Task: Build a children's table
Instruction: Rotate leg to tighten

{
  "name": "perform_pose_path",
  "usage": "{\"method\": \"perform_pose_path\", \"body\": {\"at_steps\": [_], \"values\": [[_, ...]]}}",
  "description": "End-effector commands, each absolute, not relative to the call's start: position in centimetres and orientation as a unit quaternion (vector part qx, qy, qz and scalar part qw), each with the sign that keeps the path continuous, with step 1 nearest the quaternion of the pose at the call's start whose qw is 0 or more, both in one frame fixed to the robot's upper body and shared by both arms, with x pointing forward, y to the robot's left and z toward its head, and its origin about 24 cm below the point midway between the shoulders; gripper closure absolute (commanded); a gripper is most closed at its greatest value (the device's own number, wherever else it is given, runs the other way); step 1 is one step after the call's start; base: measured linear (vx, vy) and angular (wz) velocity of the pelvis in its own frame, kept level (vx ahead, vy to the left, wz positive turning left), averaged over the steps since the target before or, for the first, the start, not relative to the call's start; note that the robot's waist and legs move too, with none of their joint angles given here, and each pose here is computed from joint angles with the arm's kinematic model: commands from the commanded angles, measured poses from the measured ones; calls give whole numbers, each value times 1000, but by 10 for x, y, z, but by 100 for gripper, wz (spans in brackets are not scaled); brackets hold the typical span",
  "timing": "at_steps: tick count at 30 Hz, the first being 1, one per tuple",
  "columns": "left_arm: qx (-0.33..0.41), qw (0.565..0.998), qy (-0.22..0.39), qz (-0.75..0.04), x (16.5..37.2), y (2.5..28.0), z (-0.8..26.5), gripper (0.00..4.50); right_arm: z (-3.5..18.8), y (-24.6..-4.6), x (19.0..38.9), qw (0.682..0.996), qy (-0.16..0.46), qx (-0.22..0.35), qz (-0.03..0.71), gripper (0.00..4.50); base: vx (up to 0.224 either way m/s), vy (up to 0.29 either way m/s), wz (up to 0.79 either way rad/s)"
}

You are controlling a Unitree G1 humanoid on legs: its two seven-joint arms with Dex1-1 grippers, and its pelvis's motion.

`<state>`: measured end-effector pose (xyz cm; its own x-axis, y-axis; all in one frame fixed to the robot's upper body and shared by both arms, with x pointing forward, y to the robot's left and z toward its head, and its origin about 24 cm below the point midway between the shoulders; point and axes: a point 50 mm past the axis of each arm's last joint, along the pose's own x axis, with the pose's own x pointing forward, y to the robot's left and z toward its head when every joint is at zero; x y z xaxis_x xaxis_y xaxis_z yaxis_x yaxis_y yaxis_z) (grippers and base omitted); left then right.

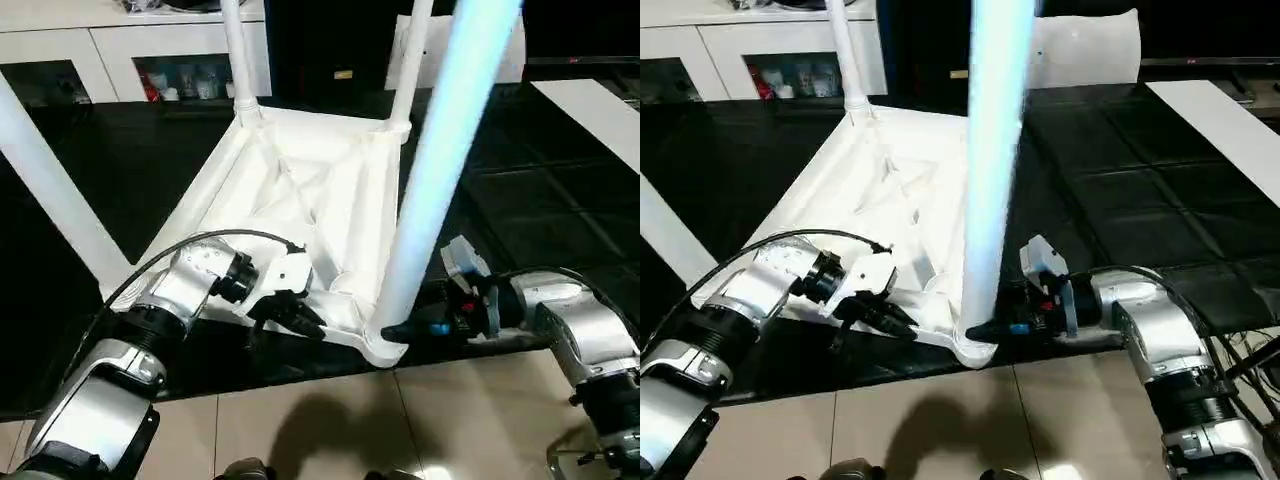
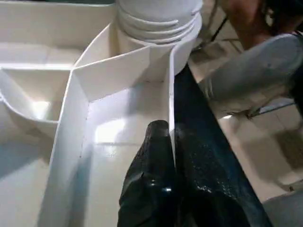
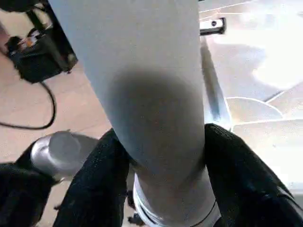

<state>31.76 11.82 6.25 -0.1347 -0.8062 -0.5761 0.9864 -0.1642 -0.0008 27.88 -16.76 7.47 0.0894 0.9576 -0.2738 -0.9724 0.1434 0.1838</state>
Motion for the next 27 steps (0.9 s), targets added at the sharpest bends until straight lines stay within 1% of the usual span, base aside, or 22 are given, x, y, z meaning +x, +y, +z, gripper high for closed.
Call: {"method": "perform_pose_path", "body": {"at_steps": [1,2,3,4,5,7,8,10,12,13,16,17,18,19,21,24,25,27], "values": [[231,642,169,-711,325,101,73,450,78,-154,282,755,145,-1,639,247,0,0,0],[212,674,170,-687,327,97,73,450,74,-145,285,784,142,6,605,247,0,0,0],[208,685,167,-678,329,94,73,450,71,-140,288,801,143,7,581,248,0,0,0],[201,710,168,-653,332,90,71,450,67,-132,294,830,144,10,538,248,0,0,0],[201,712,168,-652,332,90,71,450,67,-132,294,832,144,11,535,248,0,0,0],[181,746,167,-619,336,83,70,450,62,-119,304,871,152,33,467,250,0,0,0],[159,774,161,-591,340,77,72,450,60,-110,312,896,157,46,413,251,0,0,0],[133,804,154,-558,345,69,75,450,59,-99,319,917,162,57,360,251,0,0,0],[131,812,152,-549,346,67,76,450,60,-95,321,921,163,62,347,251,0,0,0],[126,834,145,-517,351,62,79,450,60,-87,326,932,168,66,314,251,0,0,0],[132,851,139,-489,355,56,81,450,62,-77,331,941,164,63,289,251,0,0,0],[140,854,137,-482,355,53,82,450,65,-69,330,942,152,64,294,216,0,0,0],[142,855,136,-480,355,53,82,450,66,-68,330,942,149,64,296,195,0,0,0],[153,853,135,-480,355,52,82,450,67,-66,328,943,135,54,298,195,0,0,0],[155,850,136,-485,354,53,81,450,68,-67,327,943,130,54,302,172,0,0,0],[154,845,133,-494,353,61,81,450,74,-79,324,944,92,55,312,145,0,0,0],[156,845,134,-493,353,63,80,450,76,-81,324,943,87,59,315,135,0,0,0],[160,837,128,-507,351,68,80,450,77,-88,322,940,78,51,329,116,0,0,0]]}}
